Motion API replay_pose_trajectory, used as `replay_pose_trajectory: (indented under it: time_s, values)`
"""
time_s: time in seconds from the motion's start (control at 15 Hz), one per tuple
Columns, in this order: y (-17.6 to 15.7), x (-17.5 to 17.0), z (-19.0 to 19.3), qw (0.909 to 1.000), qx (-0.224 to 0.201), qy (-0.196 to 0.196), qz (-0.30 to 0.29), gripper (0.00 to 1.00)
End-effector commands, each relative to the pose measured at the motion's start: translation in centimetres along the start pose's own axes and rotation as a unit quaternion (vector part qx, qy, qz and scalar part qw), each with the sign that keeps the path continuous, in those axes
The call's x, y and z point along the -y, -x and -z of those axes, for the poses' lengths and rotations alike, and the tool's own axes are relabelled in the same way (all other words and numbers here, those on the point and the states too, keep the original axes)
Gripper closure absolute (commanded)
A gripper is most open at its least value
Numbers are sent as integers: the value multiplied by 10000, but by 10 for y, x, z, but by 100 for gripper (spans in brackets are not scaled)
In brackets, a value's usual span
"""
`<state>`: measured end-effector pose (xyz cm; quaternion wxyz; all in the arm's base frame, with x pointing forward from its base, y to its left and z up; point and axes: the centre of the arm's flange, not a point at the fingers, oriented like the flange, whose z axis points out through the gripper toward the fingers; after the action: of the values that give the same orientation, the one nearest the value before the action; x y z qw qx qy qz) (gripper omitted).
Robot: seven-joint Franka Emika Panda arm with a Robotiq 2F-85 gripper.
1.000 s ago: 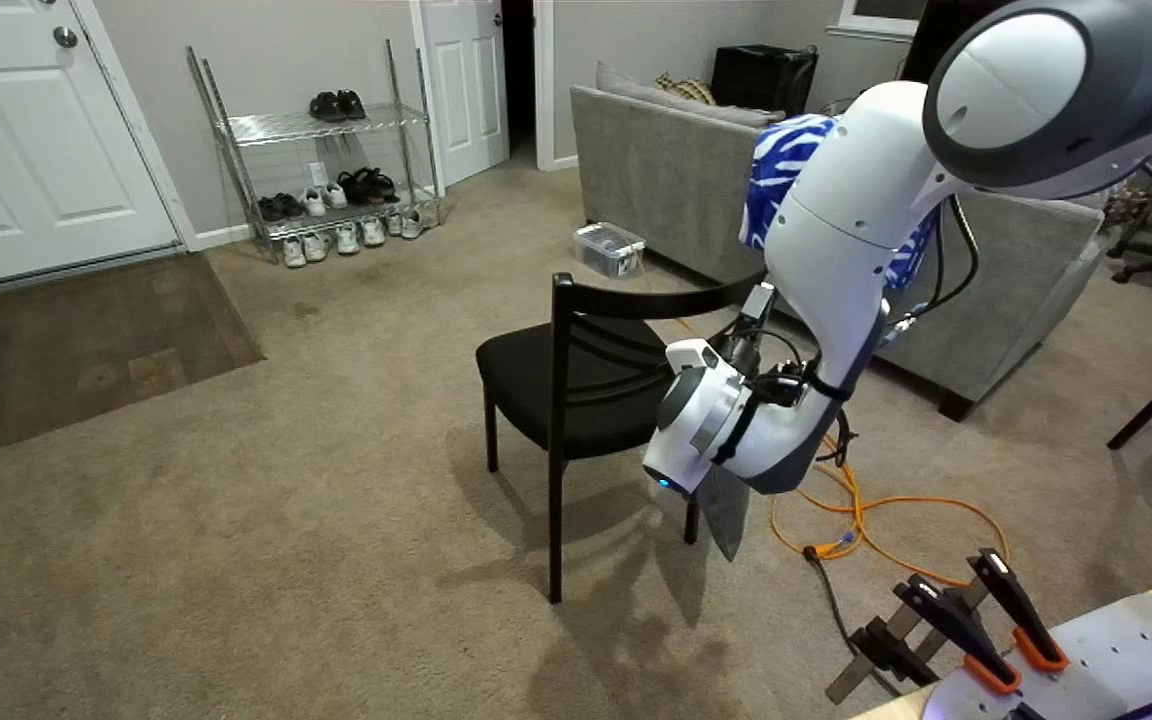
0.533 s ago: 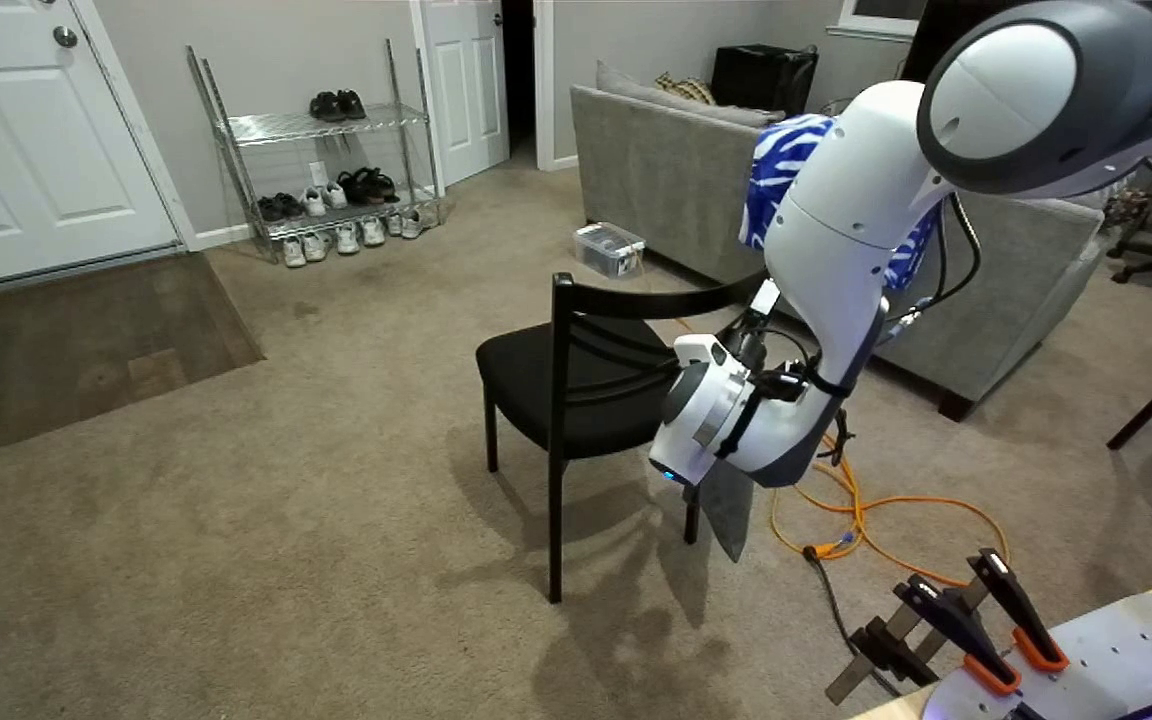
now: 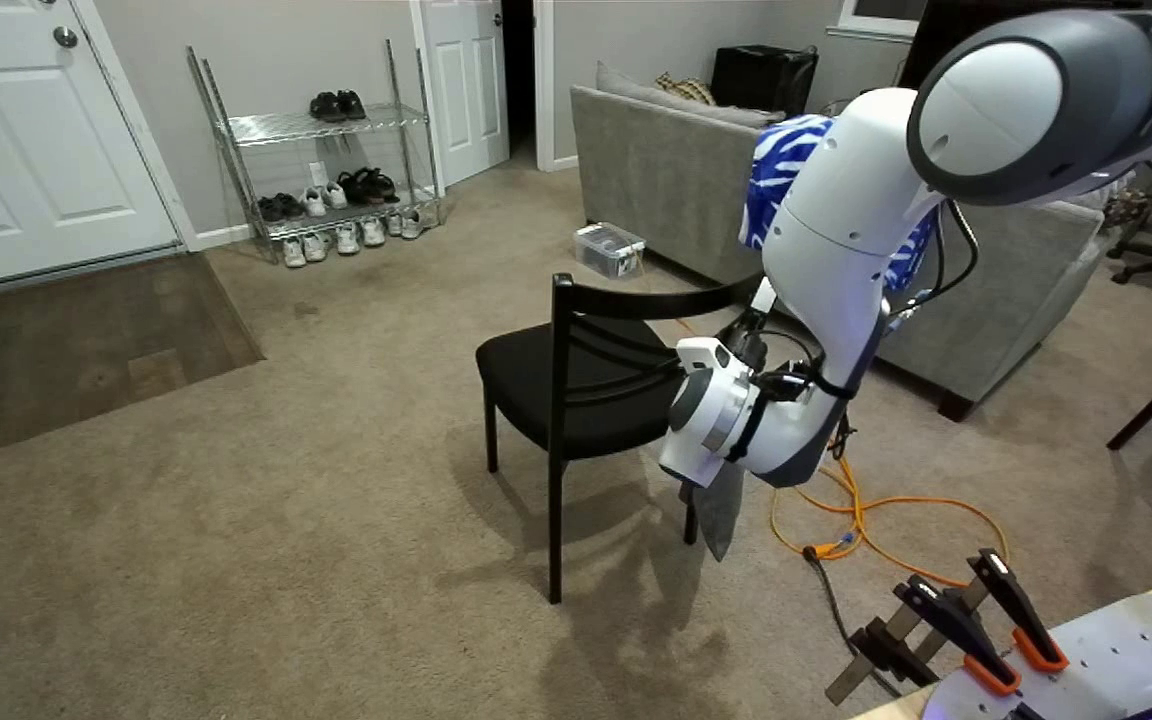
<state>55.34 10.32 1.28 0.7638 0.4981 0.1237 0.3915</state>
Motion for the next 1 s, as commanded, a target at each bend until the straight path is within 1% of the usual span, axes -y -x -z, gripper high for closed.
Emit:
replay_pose_trajectory:
  time_s: [0.0,0.53,0.73,0.93]
  values:
    - [0,-8,14,9990,-385,104,-217,0]
    - [-18,-32,43,9948,-763,340,-587,0]
    - [-20,-31,40,9948,-726,344,-626,0]
    - [-17,-23,34,9959,-682,246,-538,0]
